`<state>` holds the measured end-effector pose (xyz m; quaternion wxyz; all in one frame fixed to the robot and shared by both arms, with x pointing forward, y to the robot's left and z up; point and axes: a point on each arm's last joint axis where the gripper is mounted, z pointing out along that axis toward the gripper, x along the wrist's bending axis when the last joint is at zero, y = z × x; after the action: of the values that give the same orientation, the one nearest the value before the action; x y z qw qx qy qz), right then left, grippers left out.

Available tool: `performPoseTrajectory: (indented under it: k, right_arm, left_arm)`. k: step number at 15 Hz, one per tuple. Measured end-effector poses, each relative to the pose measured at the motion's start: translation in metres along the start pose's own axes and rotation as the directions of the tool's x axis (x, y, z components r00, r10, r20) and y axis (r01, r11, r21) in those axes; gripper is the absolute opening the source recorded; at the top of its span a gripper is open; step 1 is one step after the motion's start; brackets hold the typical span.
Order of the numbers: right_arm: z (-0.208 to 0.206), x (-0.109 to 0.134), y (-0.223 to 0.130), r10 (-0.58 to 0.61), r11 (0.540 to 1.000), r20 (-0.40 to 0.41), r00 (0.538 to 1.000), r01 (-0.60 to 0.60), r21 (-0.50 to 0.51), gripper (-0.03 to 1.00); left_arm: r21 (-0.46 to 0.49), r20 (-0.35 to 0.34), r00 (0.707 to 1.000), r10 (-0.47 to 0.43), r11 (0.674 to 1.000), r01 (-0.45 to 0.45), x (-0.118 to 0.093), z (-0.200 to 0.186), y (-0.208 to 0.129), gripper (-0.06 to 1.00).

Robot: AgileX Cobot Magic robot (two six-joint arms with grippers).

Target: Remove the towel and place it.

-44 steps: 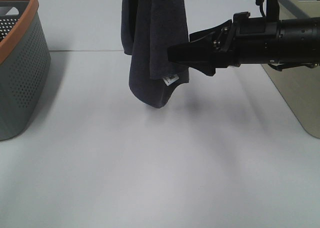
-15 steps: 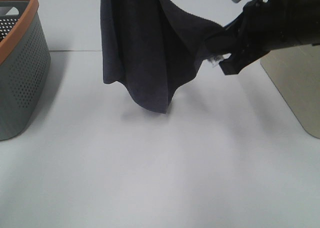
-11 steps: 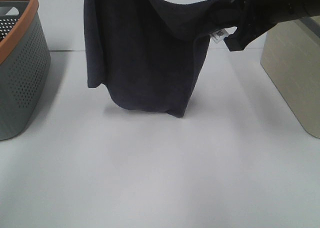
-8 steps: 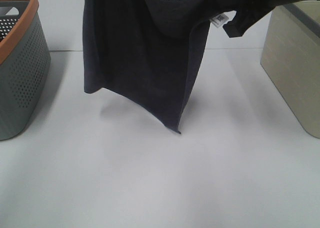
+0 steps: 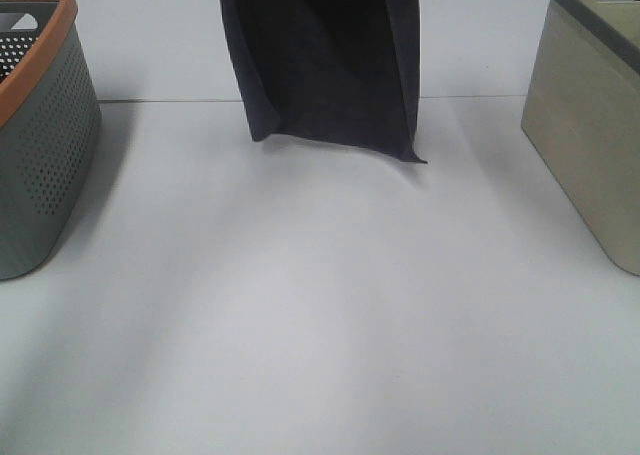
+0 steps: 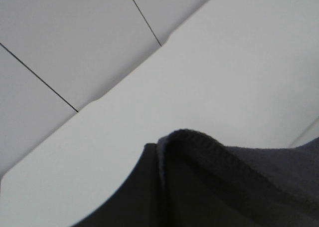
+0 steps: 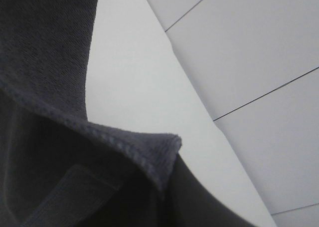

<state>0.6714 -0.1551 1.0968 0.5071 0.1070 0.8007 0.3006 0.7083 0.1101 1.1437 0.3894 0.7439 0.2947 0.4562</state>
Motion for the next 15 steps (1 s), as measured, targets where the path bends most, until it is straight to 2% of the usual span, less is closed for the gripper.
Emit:
performPoseTrajectory:
  k: [2,5,7,9,11,13,15]
  right_arm:
    - [0.030,-0.004,-0.010,-0.002,1.000,0.033,0.999,0.001,0.010,0.02]
    - [0.051,-0.002,-0.032,0.021,0.999,0.028,0.999,-0.022,0.045,0.02]
    - [0.058,0.005,-0.047,0.058,0.996,-0.024,0.998,-0.056,0.066,0.02]
    - [0.059,0.002,-0.050,0.060,0.996,-0.011,0.998,-0.059,0.070,0.02]
    - [0.057,-0.010,-0.057,0.046,0.994,0.065,0.997,-0.052,0.091,0.02]
    - [0.055,-0.026,-0.065,0.010,0.993,0.139,0.990,-0.025,0.111,0.02]
    - [0.057,-0.035,-0.064,0.012,0.995,0.170,0.985,-0.029,0.098,0.02]
  left_arm:
    - [-0.065,-0.031,0.999,-0.005,0.998,0.003,0.003,0.015,-0.009,0.00]
    - [-0.028,-0.012,1.000,0.001,1.000,-0.001,-0.007,0.032,-0.027,0.00]
    - [0.026,0.011,1.000,0.015,1.000,-0.016,-0.016,0.045,-0.044,0.00]
    - [0.025,0.014,1.000,0.026,0.999,-0.026,-0.018,0.049,-0.048,0.00]
    - [-0.070,-0.025,0.998,0.055,0.996,-0.057,-0.015,0.049,-0.039,0.00]
    - [-0.177,-0.093,0.987,0.134,0.973,-0.149,-0.007,0.049,-0.032,0.00]
    - [-0.211,-0.134,0.975,0.176,0.956,-0.202,0.003,0.051,-0.035,0.00]
